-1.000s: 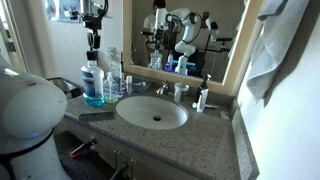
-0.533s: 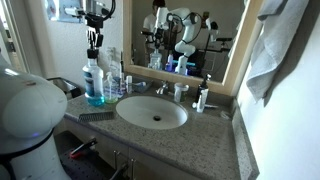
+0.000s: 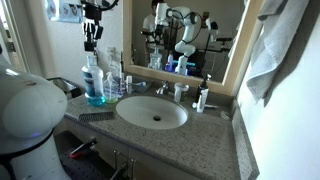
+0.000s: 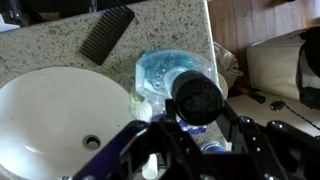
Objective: Take the top off the bottle
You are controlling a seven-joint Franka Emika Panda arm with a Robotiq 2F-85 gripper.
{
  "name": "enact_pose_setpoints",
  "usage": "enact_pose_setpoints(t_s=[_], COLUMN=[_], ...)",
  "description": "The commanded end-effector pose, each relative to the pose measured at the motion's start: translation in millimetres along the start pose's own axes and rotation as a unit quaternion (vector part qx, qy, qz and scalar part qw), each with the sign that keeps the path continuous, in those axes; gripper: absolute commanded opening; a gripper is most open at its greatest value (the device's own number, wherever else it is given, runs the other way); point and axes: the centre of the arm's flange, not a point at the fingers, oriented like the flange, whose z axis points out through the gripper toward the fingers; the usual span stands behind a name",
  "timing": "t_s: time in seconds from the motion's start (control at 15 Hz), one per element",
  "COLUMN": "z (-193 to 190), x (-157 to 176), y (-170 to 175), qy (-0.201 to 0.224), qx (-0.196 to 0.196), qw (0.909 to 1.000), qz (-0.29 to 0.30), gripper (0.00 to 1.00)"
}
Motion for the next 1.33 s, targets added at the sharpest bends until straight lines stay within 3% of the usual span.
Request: enact_pose_setpoints(t_s=[0.0,0.47,0.67,1.27], z=[-28.7,-42.0,-25.6,46.9], x=[2.7,32.0,59.7,134.9], y=[-10.4,-29.5,-36.4,-39.8], qy=[-0.014,0.024,0.021,-0.026], qx=[-0.002,-0.019,-0.029,-0.005], qw=[0.9992,0.9973,0.9964,0.9928], qz=[-0.038,-0.067,-0.077,-0.117], gripper=[0.19,0.19,0.19,0.19])
